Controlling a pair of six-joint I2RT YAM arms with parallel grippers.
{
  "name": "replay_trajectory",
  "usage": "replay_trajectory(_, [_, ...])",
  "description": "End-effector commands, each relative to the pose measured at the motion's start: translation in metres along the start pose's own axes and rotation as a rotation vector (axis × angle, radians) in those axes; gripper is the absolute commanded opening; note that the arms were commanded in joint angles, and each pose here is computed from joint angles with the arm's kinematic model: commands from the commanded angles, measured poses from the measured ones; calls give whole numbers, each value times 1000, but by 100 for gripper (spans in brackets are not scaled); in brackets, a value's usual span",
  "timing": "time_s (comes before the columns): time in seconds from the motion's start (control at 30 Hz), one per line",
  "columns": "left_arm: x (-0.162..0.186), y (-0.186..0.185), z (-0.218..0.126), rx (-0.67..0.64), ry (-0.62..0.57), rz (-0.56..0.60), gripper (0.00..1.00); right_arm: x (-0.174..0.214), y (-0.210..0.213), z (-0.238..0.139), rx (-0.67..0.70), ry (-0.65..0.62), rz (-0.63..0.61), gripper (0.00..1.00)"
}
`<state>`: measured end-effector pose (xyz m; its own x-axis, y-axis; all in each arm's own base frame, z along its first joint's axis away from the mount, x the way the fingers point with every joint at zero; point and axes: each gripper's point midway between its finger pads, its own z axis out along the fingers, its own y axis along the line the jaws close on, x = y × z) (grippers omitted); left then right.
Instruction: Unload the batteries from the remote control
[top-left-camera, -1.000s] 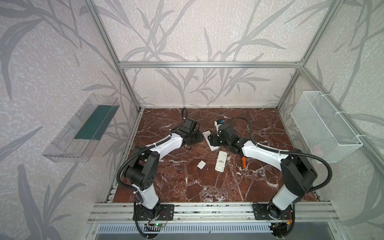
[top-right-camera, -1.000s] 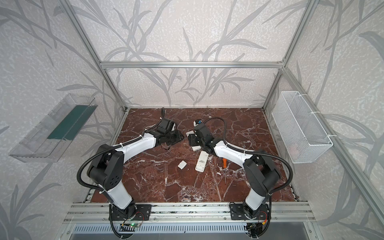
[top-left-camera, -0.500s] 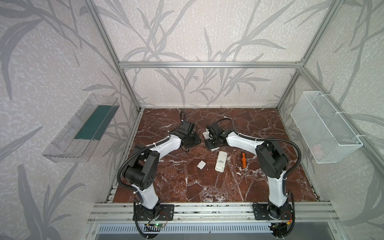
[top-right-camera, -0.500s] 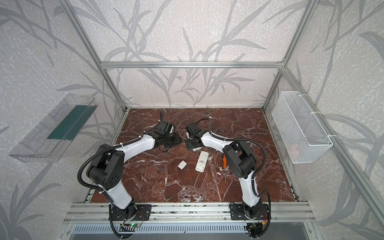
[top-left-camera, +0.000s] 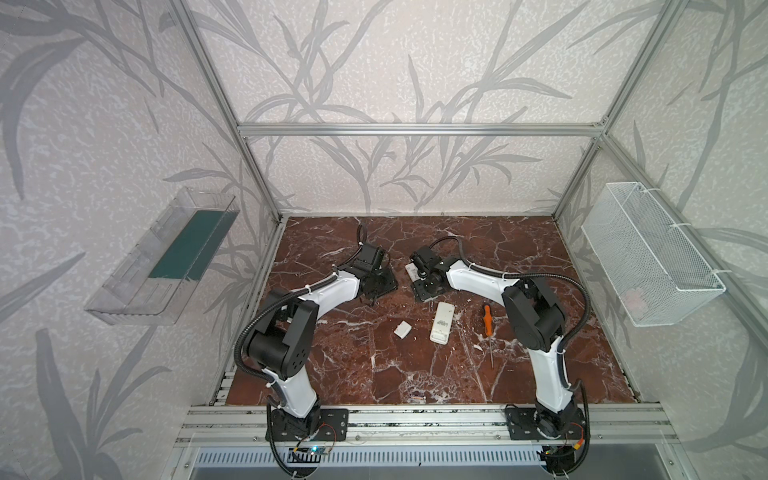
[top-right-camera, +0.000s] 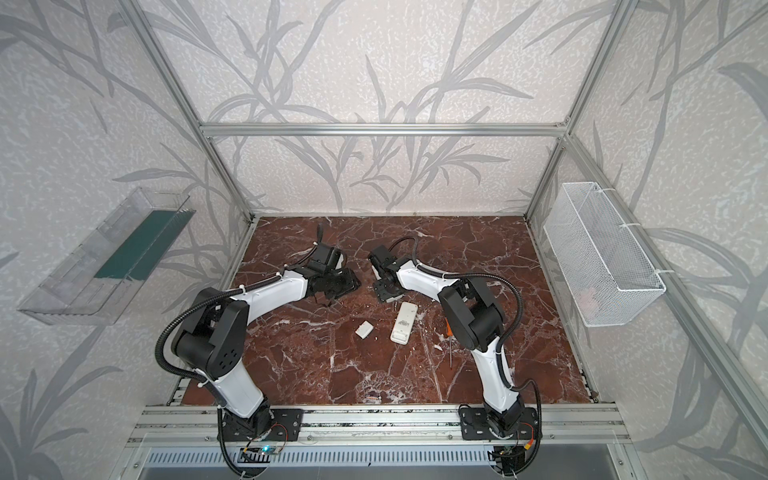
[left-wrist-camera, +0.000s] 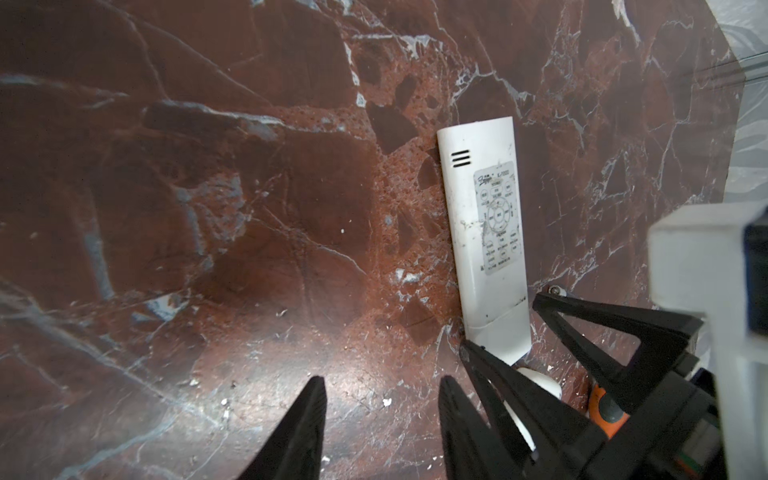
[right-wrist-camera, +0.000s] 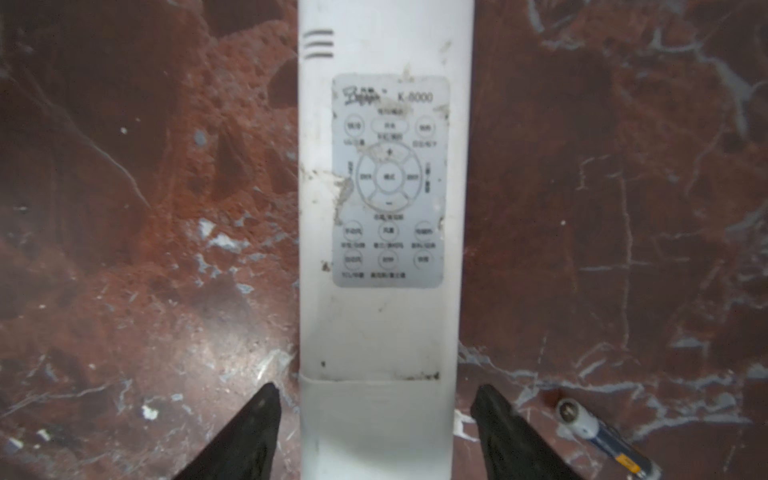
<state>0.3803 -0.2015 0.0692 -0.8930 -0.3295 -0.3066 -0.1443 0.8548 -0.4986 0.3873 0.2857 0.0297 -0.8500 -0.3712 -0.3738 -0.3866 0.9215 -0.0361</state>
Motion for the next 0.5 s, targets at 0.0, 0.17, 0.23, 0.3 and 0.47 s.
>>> replay_trajectory(0.0, [-3, -1, -10, 22, -19, 5, 46, 3, -7, 7, 39, 34, -16, 75])
replay_trajectory(0.17, [-4, 1, -13, 31, -31, 4, 46, 12, 1, 20, 1, 95, -29, 72])
replay_trajectory(0.23, [-5, 3, -16, 32, -34, 4, 46, 14, 2, 23, -2, 102, -34, 69])
replay_trajectory(0.3, [-6, 4, -20, 32, -41, 6, 46, 14, 2, 23, -2, 103, -44, 65])
replay_trajectory(0.47, [-12, 3, -32, 50, -71, 9, 46, 5, 1, 10, -1, 71, -61, 54])
